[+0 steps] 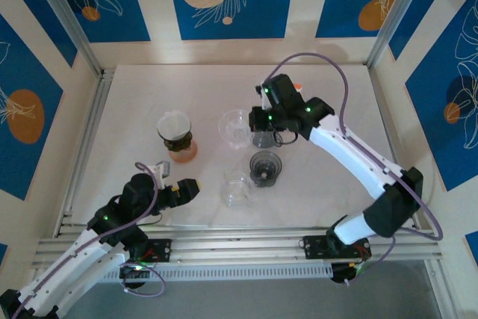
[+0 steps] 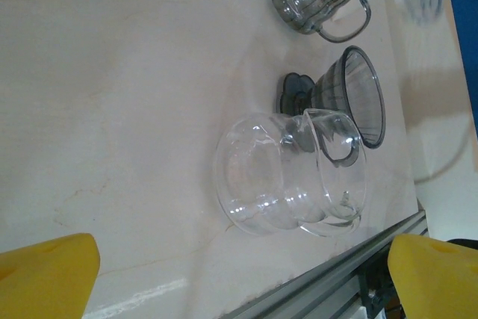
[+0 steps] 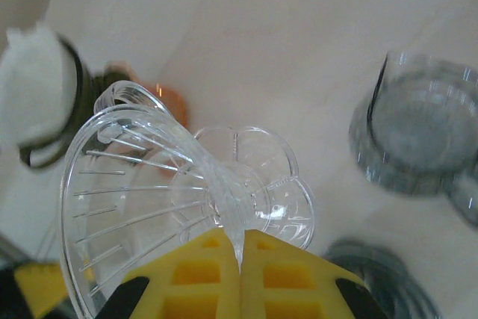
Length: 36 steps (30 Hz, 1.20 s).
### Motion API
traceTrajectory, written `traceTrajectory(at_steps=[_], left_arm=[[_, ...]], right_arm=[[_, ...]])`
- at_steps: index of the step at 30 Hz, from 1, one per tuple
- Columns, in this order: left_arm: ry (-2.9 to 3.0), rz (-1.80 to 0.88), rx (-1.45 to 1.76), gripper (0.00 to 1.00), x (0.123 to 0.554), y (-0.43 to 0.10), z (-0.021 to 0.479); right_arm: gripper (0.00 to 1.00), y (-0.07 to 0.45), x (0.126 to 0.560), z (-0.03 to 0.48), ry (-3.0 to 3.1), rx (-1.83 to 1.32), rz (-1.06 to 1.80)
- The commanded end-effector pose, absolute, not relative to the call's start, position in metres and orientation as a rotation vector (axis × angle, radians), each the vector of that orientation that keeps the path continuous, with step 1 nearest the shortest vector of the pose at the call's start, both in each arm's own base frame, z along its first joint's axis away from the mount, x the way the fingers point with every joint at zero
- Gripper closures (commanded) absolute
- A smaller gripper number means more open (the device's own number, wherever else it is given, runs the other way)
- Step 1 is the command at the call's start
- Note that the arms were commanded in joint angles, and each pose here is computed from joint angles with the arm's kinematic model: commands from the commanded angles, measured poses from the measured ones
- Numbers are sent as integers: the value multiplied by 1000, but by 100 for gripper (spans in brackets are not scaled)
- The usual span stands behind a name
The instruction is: Place the coffee filter in the dripper
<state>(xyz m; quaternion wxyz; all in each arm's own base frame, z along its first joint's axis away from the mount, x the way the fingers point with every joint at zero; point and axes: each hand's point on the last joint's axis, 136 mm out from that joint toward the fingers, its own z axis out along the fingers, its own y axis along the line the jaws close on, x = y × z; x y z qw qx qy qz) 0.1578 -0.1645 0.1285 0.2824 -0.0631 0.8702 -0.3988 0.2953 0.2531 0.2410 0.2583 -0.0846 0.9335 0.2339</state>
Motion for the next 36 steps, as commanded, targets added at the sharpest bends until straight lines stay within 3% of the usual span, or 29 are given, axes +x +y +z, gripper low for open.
traceTrajectory(at_steps=[1, 9, 26, 29, 32, 36], left_arm=[[2307, -1044, -139, 1, 158, -162, 138], [2313, -1032, -145, 0, 160, -162, 132], [2328, -1037, -153, 0, 161, -165, 125], [2328, -1037, -149, 0, 161, -165, 125], [2330, -1041, -148, 0, 161, -166, 124], [2331, -1049, -143, 0, 162, -168, 124]], right_arm=[[100, 252, 250, 226, 2636, -237, 696], [100, 259, 201, 198, 2730, -235, 803], [100, 256, 193, 174, 2762, -227, 760], [96, 254, 192, 175, 2748, -237, 739], [82, 253, 192, 179, 2736, -244, 728], [45, 251, 191, 184, 2723, -244, 727]])
